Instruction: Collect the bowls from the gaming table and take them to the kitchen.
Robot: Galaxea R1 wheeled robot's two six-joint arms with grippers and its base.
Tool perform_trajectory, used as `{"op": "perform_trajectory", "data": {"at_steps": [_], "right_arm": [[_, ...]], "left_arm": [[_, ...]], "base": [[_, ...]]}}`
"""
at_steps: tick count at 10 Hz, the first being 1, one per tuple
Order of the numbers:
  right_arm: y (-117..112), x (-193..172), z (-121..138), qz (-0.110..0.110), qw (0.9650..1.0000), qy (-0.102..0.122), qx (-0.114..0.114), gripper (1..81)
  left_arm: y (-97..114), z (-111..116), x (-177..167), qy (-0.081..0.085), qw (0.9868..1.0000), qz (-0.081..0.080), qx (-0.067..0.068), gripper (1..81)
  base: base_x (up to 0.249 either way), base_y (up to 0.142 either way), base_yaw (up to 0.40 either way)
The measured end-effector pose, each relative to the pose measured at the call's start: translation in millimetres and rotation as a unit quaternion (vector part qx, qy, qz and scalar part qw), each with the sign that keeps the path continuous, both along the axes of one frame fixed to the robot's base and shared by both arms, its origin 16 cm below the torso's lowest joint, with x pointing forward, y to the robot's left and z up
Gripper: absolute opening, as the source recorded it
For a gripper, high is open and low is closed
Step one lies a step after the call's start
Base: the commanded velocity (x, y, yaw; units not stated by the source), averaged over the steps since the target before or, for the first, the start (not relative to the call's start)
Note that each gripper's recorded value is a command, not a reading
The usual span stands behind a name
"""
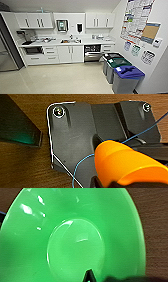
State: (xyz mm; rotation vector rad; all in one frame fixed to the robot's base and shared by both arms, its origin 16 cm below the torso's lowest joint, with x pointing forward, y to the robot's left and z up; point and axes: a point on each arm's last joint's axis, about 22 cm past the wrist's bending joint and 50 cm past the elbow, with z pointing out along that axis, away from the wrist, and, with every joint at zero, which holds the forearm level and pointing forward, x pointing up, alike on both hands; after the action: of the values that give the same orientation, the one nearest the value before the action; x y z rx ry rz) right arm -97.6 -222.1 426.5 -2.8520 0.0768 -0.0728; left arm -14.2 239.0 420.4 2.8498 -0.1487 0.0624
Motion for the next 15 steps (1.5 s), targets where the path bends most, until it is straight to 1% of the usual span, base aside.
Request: {"op": "perform_trajectory", "data": {"at_steps": [8,15], "right_arm": [[-0.2,0.5,-0.1,0.0,1.0,0.0,0.0,1.0],[0.0,-0.2,-0.1,0.001,1.0,0.001,0.0,1.0]], "left_arm": [[2.7,-0.2,0.1,0.0,1.0,0.0,0.002,1.0],[2.6,-0.3,2.5,-0.001,1.0,0.0,0.002,1.0]], "base": [[0.146,-0.073,0.0],[0.145,0.0,0.0]]}}
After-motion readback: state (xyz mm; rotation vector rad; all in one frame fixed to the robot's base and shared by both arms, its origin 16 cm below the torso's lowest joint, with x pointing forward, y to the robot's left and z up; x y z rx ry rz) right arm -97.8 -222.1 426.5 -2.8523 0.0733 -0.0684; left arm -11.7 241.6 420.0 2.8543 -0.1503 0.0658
